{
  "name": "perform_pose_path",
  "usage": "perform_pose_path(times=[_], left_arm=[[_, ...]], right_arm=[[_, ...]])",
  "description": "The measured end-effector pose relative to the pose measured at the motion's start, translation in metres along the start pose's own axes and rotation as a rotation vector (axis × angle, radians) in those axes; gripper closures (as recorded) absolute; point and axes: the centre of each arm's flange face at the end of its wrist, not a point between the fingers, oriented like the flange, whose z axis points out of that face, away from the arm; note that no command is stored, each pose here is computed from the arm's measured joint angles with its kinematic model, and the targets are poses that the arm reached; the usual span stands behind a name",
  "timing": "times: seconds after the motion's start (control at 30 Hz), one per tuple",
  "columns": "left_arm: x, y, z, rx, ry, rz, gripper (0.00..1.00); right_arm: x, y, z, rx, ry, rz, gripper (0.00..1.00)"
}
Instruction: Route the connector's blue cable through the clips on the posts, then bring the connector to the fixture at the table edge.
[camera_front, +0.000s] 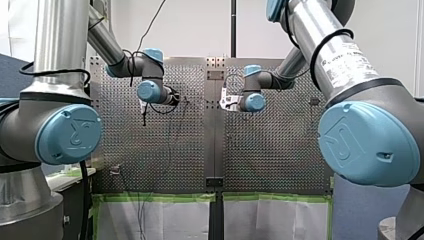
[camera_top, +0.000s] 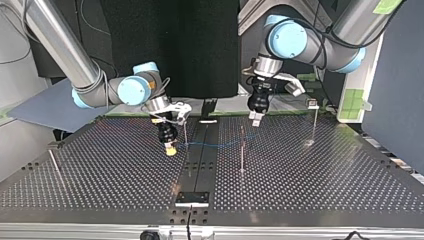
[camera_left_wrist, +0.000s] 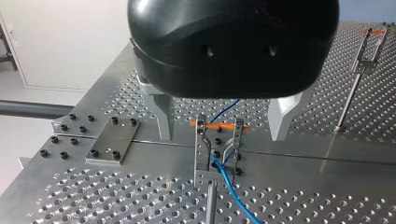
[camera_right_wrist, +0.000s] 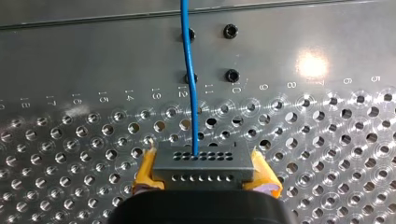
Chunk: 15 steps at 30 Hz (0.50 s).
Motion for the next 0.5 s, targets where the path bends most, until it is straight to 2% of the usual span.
perform_pose_path(times=[0.27,0.5], left_arm=[[0.001,-0.010,-0.003,0.018,0.003,0.044,0.00],[-0.017,-0.037,0.000,0.028,-0.062,0.072,0.00]], right_arm=[[-0.002,-0.004,-0.001,0.004,-0.010,0.001,1.00],[-0.004,-0.005,-0.002,0.003,-0.018,0.002,1.00]])
